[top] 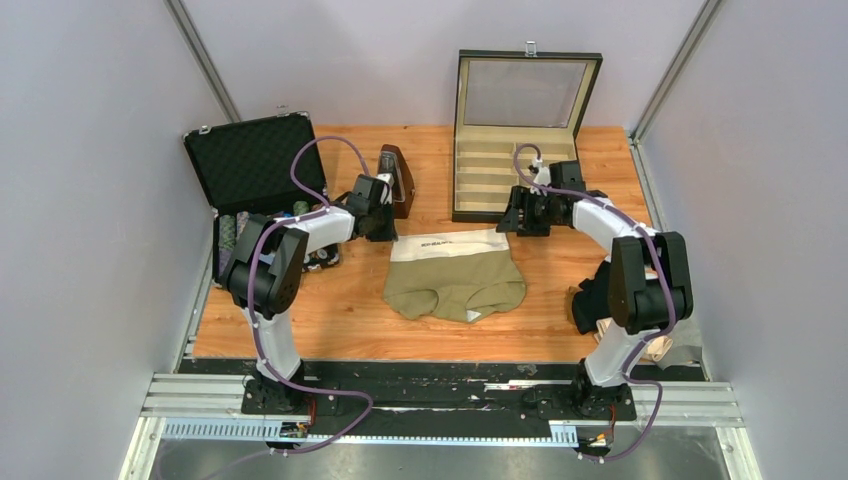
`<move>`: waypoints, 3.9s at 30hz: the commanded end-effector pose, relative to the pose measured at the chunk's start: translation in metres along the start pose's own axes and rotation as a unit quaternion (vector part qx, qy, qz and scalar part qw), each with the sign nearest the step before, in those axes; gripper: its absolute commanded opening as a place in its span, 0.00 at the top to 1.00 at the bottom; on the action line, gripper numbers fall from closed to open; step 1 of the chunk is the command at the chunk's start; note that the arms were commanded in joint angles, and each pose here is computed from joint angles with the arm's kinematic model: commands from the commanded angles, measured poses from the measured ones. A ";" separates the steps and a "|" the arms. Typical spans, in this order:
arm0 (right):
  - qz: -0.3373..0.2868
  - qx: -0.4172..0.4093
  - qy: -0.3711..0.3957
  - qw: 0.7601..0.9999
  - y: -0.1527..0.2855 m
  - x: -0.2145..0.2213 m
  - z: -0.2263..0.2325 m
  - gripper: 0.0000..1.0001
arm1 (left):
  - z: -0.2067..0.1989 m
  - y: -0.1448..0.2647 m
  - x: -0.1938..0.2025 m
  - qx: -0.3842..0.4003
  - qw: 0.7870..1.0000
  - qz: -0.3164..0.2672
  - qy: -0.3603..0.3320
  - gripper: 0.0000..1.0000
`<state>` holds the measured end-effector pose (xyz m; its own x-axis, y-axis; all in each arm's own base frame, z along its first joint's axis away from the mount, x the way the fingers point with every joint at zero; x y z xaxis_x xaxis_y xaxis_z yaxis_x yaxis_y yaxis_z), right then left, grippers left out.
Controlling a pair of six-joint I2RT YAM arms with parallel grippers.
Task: Roll the underwear
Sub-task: Flatten out the underwear at the center of the board.
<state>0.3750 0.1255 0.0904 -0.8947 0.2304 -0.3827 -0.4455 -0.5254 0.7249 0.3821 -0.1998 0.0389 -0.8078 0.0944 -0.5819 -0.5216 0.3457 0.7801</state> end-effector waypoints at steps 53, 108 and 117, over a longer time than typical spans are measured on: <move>-0.169 -0.050 0.192 0.965 0.075 -0.050 0.109 1.00 | -0.044 0.123 -0.064 0.087 0.970 -0.155 -0.164 1.00; -0.147 0.035 0.084 0.985 -0.001 -0.020 0.027 1.00 | 0.008 0.024 -0.061 0.016 0.985 -0.101 -0.140 0.99; -0.163 0.042 0.106 0.980 0.004 -0.034 0.030 0.57 | 0.016 0.035 -0.061 -0.015 0.988 -0.096 -0.118 0.49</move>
<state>0.3753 0.1395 0.0775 -0.7847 0.1862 -0.5913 -0.6120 -0.3845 0.6911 0.4060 -0.1849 0.0698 -0.6390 0.2892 -0.7127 -0.6030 0.3869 0.6976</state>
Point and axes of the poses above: each gripper's point midway between its finger pads, its own y axis back along the fingers, its own z axis along the line the jaws close on, x = y × z, the point moved 2 cm from there along y, back along the fingers, and after that the axes turned 9 degrees about -y, right-handed, at the moved point
